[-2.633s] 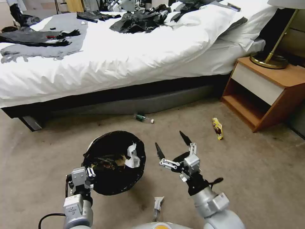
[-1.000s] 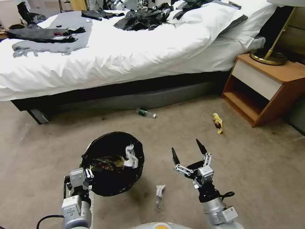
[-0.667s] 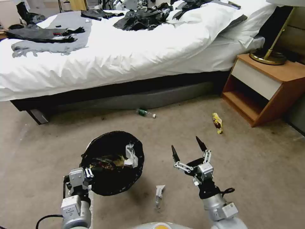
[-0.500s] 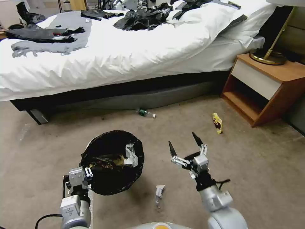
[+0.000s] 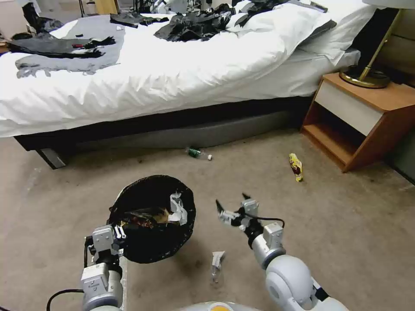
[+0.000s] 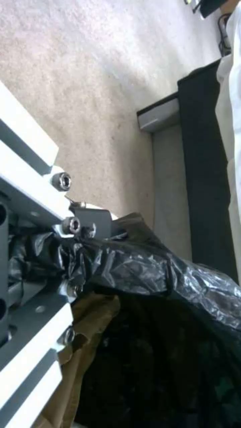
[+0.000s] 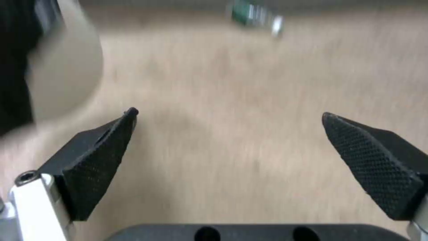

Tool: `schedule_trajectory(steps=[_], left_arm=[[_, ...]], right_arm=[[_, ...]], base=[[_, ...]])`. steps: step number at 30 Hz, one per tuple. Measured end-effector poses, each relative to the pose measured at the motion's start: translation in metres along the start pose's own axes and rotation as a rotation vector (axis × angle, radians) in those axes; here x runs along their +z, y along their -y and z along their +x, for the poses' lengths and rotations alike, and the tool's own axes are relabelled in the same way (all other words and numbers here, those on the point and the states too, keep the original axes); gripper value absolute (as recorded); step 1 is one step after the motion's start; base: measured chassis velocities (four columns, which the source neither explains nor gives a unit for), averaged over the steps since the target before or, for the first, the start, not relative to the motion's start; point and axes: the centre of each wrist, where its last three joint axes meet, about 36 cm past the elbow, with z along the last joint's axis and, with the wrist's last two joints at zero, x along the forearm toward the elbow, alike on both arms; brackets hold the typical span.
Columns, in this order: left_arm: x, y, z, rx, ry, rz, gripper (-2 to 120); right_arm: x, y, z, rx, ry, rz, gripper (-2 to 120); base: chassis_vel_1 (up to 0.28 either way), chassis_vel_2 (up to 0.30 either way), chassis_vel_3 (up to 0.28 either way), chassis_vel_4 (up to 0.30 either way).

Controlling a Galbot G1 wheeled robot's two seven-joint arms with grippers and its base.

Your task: Pick up the trash bin, then pick up the garbage from the floor and place it into the trash bin.

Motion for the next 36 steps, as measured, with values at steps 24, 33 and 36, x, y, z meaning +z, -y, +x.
schedule_trajectory(steps=[24, 33, 36], left_arm=[[0.01, 0.004, -0.001, 0.001, -0.024, -0.007, 0], [0.011, 0.007, 0.001, 0.002, -0.027, -0.01, 0], [0.011, 0.007, 0.001, 0.002, -0.028, -0.01, 0]], right_arm=[[0.028, 0.004, -0.06, -0.087, -0.461, -0.064, 100], [0.037, -0.01, -0.084, -0.105, -0.499, -0.102, 100], [0.039, -0.011, -0.086, -0.104, -0.503, -0.103, 100]], base=[[0.0, 0.0, 0.0, 0.0], [0.0, 0.0, 0.0, 0.0], [0.0, 0.0, 0.0, 0.0]])
